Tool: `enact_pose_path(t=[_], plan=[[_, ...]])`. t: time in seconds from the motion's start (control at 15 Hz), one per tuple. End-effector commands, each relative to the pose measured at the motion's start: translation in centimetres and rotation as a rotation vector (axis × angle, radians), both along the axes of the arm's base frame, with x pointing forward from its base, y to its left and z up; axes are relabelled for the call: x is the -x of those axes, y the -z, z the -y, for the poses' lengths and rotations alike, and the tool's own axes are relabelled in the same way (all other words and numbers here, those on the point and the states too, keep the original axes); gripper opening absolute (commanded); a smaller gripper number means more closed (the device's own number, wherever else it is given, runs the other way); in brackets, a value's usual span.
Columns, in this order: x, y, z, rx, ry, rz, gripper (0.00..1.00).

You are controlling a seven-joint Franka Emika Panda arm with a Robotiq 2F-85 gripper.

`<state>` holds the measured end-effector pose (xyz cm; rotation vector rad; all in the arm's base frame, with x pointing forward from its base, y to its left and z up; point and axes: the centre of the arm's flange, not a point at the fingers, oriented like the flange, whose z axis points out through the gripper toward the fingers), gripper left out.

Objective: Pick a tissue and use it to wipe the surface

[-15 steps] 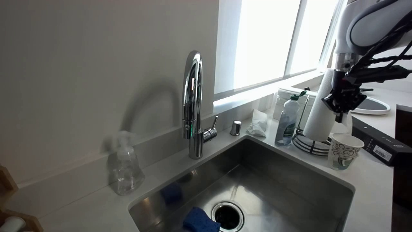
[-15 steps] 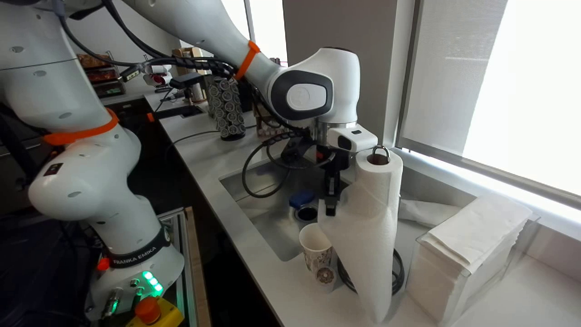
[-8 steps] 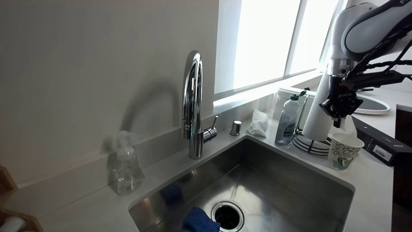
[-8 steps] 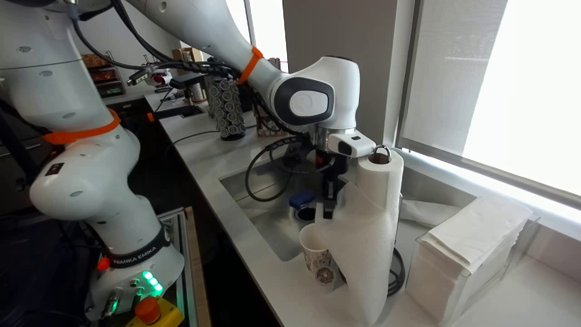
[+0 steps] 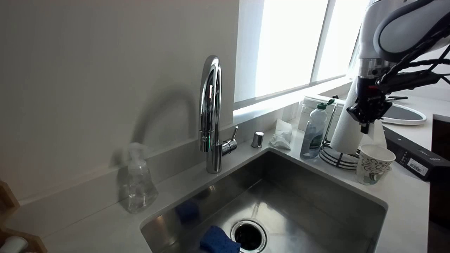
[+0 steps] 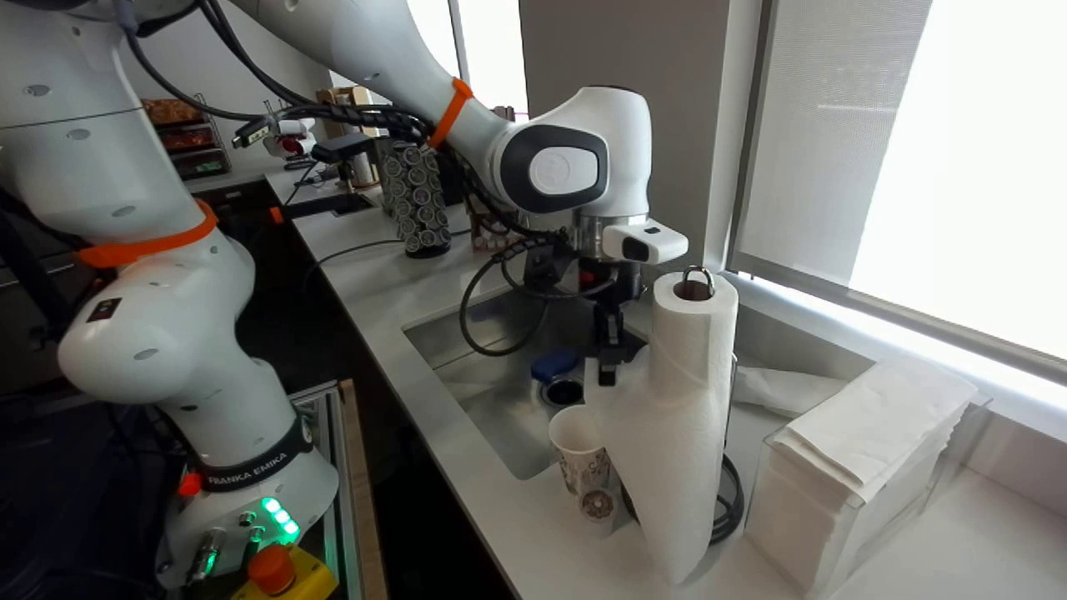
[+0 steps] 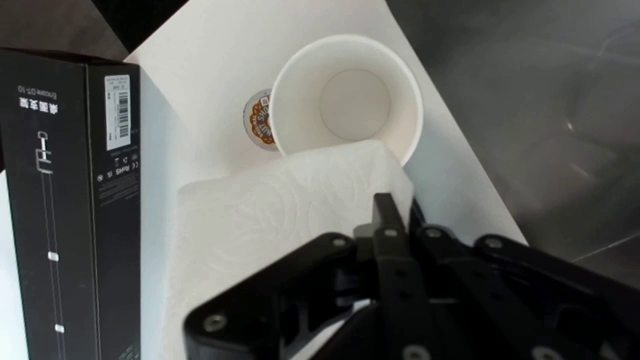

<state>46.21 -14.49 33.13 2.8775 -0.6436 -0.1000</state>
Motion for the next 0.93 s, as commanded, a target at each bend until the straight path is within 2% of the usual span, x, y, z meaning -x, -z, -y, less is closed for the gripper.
enact_pose_path(t=[0.0,0.33,0.87], plan=[[0.6,-1.1,-1.5,0.037,-0.098,0.015,0.00],[0.5,-1.6,-2.4,0.072,-0.172,0.016,0.00],[1.1,-3.9,-2.1,0.091,-0.192,0.056,0.00]])
